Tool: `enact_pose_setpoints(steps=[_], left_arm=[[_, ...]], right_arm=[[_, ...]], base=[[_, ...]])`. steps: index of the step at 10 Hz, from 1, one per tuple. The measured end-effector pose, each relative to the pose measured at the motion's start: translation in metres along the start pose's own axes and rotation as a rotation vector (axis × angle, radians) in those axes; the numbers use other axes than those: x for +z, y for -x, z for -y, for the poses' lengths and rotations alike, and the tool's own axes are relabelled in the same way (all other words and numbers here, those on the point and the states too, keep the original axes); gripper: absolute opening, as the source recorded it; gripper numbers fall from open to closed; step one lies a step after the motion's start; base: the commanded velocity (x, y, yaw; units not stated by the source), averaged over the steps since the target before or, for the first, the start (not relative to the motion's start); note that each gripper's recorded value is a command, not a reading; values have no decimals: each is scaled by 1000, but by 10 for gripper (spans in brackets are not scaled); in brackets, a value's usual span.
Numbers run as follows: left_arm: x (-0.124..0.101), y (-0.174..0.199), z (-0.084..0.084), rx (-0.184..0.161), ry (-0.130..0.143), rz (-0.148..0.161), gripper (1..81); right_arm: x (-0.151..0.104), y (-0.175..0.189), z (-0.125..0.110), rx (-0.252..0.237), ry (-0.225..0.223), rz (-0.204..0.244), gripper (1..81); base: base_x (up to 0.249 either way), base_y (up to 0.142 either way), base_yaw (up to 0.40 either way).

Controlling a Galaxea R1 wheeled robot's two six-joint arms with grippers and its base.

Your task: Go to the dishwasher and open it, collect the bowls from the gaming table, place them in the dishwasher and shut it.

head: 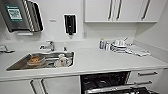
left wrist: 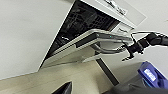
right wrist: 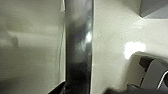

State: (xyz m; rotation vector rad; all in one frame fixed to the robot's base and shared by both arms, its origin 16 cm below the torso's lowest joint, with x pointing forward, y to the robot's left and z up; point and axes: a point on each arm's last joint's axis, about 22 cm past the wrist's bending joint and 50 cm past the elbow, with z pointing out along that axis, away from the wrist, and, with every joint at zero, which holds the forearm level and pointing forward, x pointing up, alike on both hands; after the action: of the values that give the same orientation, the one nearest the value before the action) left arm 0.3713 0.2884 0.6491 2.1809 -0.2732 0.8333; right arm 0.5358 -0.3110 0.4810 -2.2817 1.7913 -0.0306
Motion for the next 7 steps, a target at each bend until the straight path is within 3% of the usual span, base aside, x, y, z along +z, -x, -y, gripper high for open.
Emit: enact_pose_setpoints(steps=[2,4,5,7], left_arm=[[1,0,-1,-1,3,-2,811],[3,0,-2,-1,7,-1,811],[8,4,-5,-6,23,8,811],[14,8,-7,-9,35,19,811]], right_arm=[[8,1,-12,10,12,11,811],[18,-1,-12,19,-20,31,811],[24,-2,-15,16,-30,33,811],[36,-4,-24,21,-32,37,811]], base=[[-70,0,0],[-70,0,0],[-70,0,0],[-70,0,0]])
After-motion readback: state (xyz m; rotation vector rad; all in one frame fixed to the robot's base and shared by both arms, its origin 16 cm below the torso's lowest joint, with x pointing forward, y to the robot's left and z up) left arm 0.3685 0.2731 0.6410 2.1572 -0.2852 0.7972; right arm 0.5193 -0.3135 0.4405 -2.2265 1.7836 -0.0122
